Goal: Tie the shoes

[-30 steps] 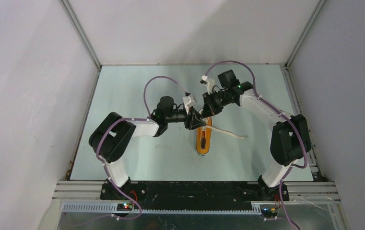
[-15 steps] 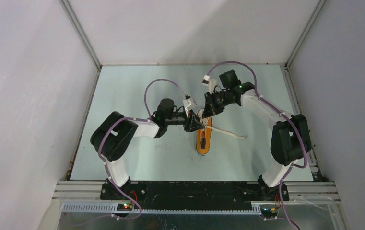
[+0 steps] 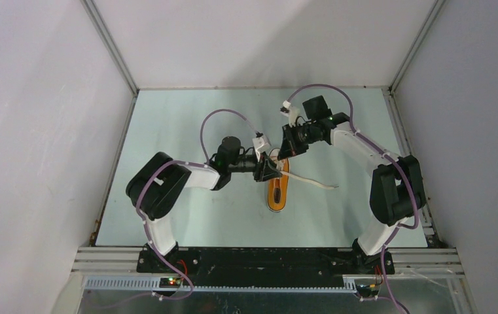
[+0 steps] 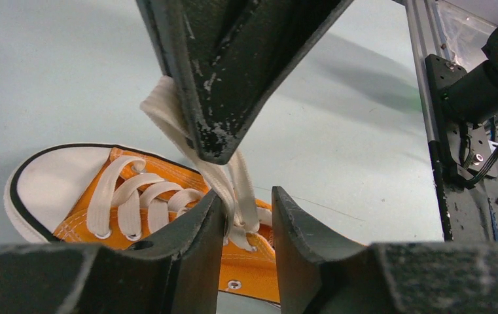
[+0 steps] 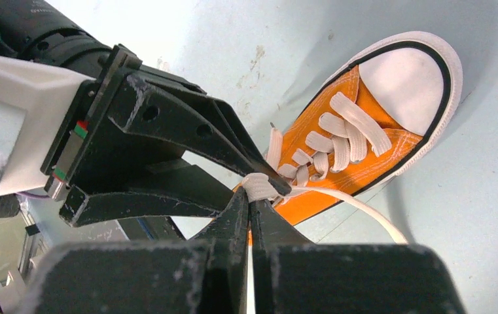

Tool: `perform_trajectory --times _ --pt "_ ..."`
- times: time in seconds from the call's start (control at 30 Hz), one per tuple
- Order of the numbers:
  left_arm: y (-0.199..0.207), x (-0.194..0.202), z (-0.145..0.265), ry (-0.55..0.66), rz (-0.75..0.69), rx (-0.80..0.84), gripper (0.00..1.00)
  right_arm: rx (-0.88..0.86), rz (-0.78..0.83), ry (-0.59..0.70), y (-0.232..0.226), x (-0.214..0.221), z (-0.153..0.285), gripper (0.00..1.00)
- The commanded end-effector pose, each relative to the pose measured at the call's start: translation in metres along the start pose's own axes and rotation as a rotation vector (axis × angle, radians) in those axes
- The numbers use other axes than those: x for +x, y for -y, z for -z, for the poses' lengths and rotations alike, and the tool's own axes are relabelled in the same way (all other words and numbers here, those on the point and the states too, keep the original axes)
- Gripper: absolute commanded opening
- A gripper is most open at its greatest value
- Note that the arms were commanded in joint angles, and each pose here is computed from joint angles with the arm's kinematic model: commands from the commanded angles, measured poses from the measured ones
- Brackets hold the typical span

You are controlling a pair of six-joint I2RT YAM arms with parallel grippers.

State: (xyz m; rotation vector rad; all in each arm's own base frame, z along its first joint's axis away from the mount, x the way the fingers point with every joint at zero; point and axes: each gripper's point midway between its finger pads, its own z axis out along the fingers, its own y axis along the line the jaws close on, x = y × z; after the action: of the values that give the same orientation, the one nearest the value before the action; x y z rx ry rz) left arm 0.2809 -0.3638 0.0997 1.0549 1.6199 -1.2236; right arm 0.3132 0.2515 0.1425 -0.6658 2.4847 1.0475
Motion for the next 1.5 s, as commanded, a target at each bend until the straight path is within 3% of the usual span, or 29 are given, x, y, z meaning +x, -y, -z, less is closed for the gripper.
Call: perform_trajectory --times 0.0,0.4,0.7,0.93,1.0,1.03,1.1,1.17,1.3,1.47 --pt "0.002 -0.018 -0.009 0.045 -0.052 0.006 0.37 -0.008 0.002 0.048 -0.003 -0.012 0.005 0.00" --pt "0.001 -0.007 -0.004 -0.012 -0.030 -0.013 0.25 -0.002 -0.011 0.053 0.002 -0.013 0.005 0.00" --pt "-0.006 -0.017 -0.001 0.021 0.043 -0.021 0.14 0.001 -0.004 0.054 0.003 -0.013 0.006 0.00" --pt "0.001 -0.013 -0.002 0.017 0.083 0.012 0.00 0.039 0.036 0.040 0.012 -0.006 0.006 0.00" --pt "0.003 -0.012 -0.002 0.015 0.100 0.021 0.00 0.059 0.056 0.038 0.015 -0.003 0.012 0.11" --pt "0.004 -0.011 -0.002 0.014 0.107 0.026 0.00 0.067 0.072 0.037 0.015 -0.001 0.018 0.24" --pt "0.006 -0.009 -0.002 0.013 0.130 0.035 0.00 0.102 0.127 0.043 0.025 0.002 0.038 0.40" --pt "0.007 -0.005 -0.002 0.007 0.151 0.038 0.00 0.132 0.193 0.029 0.038 0.013 0.060 0.47" --pt "0.007 -0.001 -0.004 -0.002 0.180 0.042 0.00 0.176 0.438 -0.145 0.073 0.065 0.091 0.51" --pt "0.008 0.002 -0.008 -0.009 0.194 0.044 0.00 0.230 0.604 -0.357 0.123 0.124 0.084 0.50"
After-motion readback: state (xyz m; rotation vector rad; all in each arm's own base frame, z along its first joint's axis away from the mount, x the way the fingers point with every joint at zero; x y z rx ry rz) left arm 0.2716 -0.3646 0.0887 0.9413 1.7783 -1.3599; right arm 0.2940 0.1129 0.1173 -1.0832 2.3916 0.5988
